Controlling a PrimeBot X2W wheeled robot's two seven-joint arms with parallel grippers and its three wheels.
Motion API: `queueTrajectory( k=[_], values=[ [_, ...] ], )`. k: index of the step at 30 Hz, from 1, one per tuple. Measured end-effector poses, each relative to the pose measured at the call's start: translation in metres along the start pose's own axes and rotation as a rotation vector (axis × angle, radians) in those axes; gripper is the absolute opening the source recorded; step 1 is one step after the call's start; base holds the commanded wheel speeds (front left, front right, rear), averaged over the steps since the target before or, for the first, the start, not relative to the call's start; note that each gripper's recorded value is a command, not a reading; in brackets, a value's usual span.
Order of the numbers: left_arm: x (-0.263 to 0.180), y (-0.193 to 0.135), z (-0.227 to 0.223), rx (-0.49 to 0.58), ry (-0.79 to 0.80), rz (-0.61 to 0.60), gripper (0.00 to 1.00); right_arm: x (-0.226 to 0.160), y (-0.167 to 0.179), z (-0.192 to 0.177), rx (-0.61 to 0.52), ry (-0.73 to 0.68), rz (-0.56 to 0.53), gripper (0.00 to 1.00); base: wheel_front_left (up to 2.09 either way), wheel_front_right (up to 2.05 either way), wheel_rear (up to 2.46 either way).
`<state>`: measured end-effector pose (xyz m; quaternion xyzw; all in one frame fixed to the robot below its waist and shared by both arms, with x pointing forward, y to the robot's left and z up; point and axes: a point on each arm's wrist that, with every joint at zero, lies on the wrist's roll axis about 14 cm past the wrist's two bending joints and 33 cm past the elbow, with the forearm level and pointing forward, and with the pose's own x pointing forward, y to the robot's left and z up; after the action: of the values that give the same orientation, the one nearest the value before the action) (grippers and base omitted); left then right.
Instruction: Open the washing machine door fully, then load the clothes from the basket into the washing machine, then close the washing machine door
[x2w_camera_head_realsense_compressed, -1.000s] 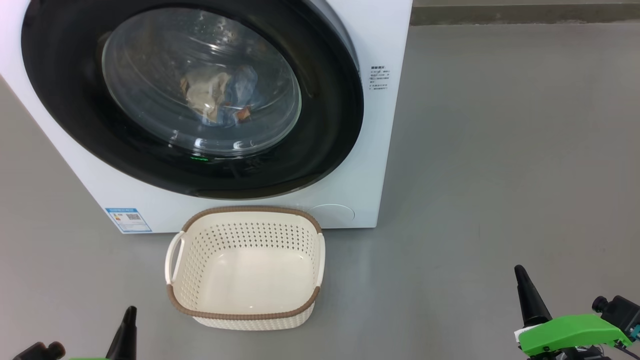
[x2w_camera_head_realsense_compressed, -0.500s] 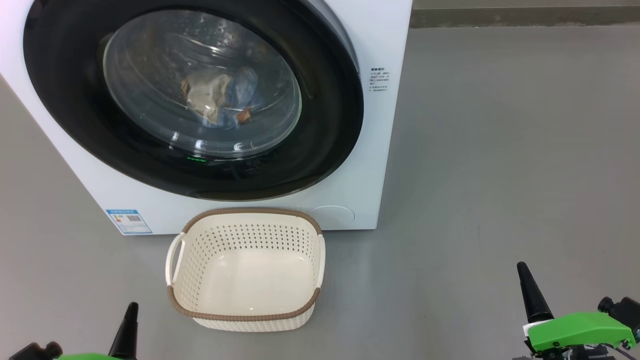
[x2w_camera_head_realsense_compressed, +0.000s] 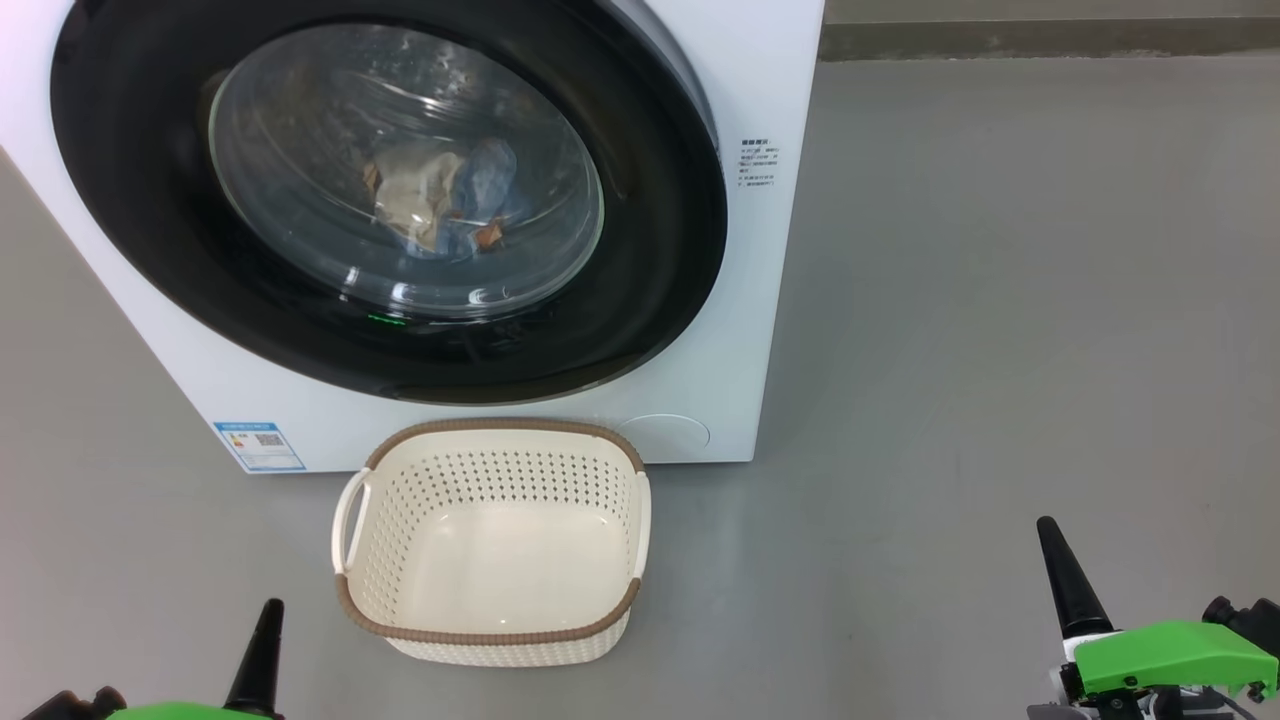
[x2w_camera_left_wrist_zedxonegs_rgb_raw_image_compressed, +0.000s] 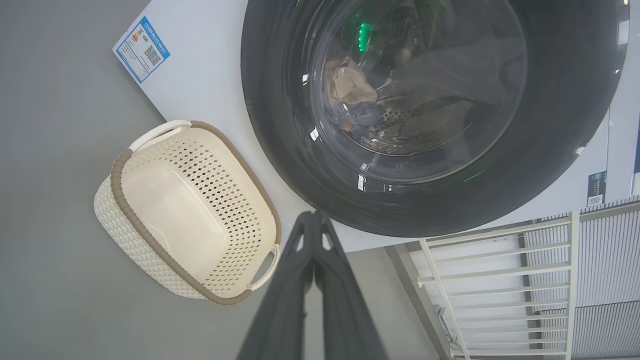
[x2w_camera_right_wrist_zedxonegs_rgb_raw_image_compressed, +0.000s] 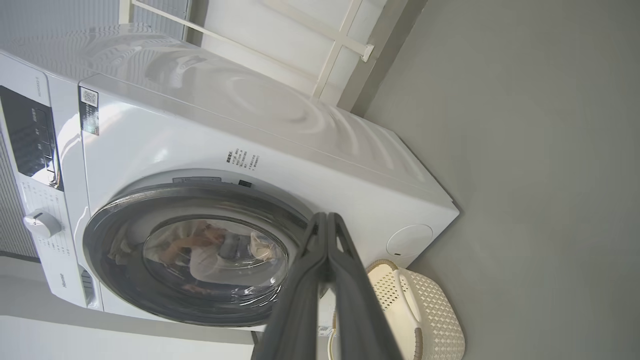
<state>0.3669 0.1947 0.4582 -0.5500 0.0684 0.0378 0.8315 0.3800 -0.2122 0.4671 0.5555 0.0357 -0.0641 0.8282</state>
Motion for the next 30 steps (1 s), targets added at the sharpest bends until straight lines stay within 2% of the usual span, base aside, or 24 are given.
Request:
queueTrajectory(
  k=[30],
  values=[
    [0.004, -0.017, 0.001, -0.316, 0.0, -0.05, 0.0, 0.0, 0.018, 0.003, 0.302, 0.017, 0.062, 0.0, 0.0, 0.0, 0.0]
  ],
)
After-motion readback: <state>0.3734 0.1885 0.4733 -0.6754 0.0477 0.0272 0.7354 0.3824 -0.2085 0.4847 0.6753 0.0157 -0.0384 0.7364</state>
